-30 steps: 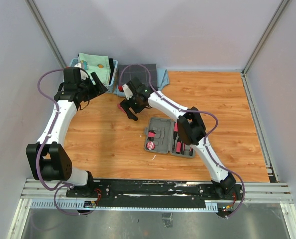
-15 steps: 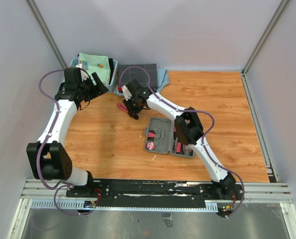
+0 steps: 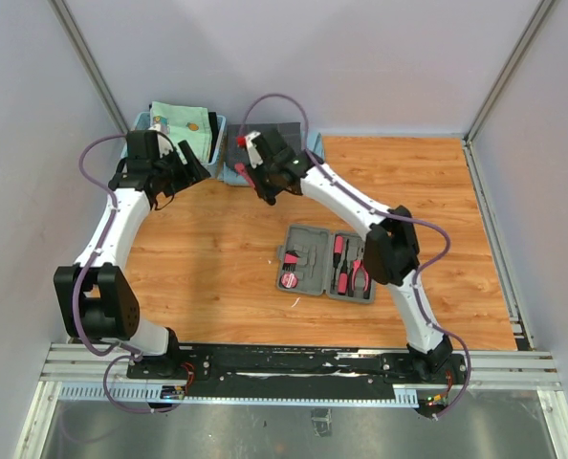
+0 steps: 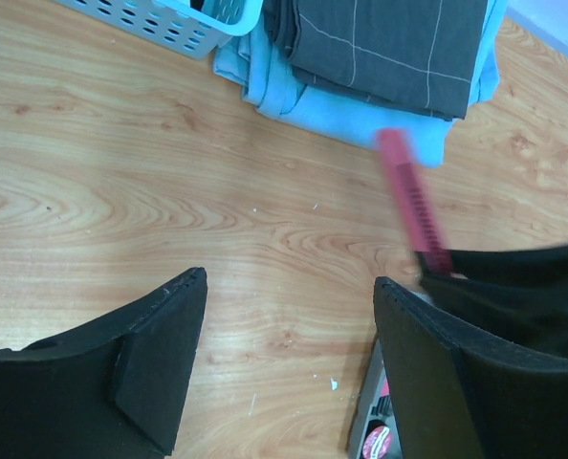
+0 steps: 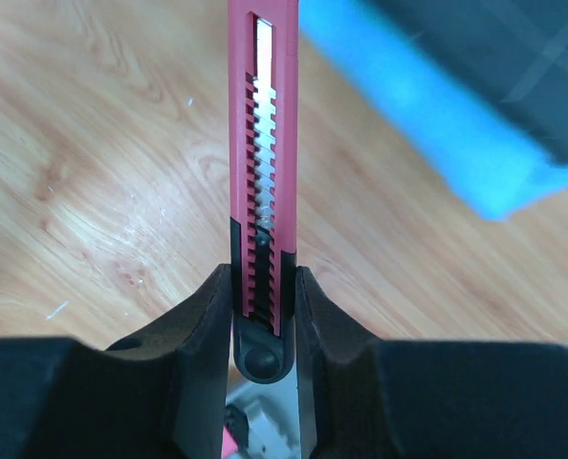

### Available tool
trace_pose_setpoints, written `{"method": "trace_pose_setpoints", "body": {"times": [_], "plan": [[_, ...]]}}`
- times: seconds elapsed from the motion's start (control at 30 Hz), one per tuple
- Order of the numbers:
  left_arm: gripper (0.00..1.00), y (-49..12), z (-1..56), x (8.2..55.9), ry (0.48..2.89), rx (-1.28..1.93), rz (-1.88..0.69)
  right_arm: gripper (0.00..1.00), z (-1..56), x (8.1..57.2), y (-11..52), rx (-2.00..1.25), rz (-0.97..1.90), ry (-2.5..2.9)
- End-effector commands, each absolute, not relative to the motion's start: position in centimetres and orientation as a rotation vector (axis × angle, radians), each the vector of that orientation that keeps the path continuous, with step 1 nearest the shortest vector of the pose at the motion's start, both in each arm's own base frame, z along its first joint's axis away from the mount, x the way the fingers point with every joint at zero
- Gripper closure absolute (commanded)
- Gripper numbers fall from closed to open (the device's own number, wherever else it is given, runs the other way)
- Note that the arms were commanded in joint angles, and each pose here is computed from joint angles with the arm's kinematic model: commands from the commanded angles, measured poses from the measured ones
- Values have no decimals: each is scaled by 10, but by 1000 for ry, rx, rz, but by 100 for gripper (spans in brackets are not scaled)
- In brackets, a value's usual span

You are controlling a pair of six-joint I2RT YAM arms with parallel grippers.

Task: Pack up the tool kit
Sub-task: Pick up the knife at the center of the board, then place the knife in the toolbox.

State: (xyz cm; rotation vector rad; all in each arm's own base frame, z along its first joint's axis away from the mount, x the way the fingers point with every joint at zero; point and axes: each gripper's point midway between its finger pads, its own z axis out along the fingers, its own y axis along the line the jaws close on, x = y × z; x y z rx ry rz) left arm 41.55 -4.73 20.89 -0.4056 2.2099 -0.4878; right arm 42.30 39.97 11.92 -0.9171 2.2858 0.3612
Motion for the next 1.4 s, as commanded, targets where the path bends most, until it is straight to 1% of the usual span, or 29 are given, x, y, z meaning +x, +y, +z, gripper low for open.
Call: {"method": "trace_pose_setpoints", "body": {"times": [0.0, 0.07, 0.17, 0.2, 0.3, 0.43, 0.97, 1.37], "plan": [[26, -49, 223, 429, 2163, -384, -519, 99, 209, 442, 360, -631, 239, 2175], [26, -49, 224, 431, 2161, -384, -517, 99, 215, 438, 331, -508, 131, 2222], [26, -48, 225, 435, 2158, -378, -516, 99, 207, 417, 290, -360, 15, 2309], [26, -49, 225, 436, 2156, -377, -516, 99, 190, 410, 281, -327, -18, 2353], [26, -50, 223, 436, 2162, -375, -523, 99, 177, 378, 256, -197, -29, 2421], [26, -50, 221, 436, 2169, -382, -528, 99, 140, 335, 234, -19, -30, 2557], [26, -52, 216, 439, 2181, -399, -547, 99, 85, 245, 239, 168, -3, 2731], [26, -53, 212, 437, 2182, -404, -552, 99, 48, 233, 255, 166, -23, 2820]]}}
